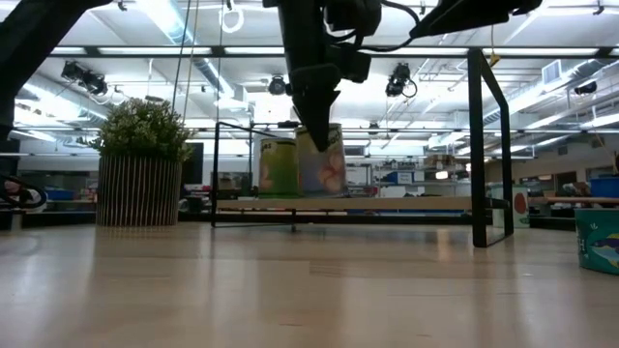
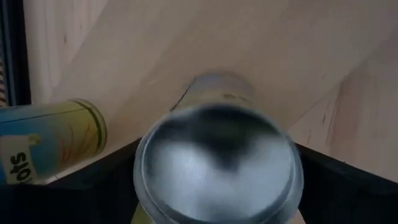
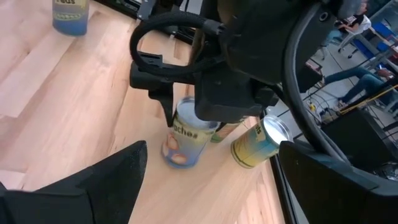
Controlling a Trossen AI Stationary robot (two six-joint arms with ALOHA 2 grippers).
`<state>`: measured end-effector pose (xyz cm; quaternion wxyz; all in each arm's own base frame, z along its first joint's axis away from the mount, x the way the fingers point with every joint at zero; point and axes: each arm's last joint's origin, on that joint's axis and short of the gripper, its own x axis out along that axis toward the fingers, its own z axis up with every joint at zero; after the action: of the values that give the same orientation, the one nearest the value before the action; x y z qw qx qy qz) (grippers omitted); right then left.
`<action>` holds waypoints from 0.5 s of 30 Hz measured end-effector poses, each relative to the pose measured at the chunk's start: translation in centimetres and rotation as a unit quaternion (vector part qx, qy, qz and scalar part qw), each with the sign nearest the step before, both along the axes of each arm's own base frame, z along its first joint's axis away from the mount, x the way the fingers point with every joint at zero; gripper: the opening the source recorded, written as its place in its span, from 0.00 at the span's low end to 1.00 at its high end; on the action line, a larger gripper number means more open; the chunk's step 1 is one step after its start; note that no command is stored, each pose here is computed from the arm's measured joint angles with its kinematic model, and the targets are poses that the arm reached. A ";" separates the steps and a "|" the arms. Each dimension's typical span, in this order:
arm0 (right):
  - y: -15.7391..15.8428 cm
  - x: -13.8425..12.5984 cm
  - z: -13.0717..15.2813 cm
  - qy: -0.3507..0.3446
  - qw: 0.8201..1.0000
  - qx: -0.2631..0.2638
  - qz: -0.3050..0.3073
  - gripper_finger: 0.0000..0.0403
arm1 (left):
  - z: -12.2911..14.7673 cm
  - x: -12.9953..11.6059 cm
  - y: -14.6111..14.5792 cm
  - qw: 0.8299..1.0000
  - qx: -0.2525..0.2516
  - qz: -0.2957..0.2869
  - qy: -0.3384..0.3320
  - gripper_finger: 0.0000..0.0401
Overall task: Pick and place cans onto a shelf
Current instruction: Put the canned peaches on the shelf
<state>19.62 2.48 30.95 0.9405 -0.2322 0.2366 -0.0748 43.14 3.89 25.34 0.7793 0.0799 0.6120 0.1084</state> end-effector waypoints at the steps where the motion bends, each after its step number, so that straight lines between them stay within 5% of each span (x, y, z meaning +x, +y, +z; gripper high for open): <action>1: 0.0 0.0 0.0 -0.001 1.000 0.001 0.001 0.93 | 0.0 0.0 -0.1 1.000 0.004 0.000 0.000 0.88; 15: 0.0 0.0 0.0 -0.001 1.000 0.002 0.002 0.93 | 0.1 0.1 -0.5 0.999 0.036 -0.012 0.002 0.88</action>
<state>19.64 2.51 30.97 0.9412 -0.2310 0.2357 -0.0726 43.25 3.35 25.41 0.7759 0.1160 0.6082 0.1208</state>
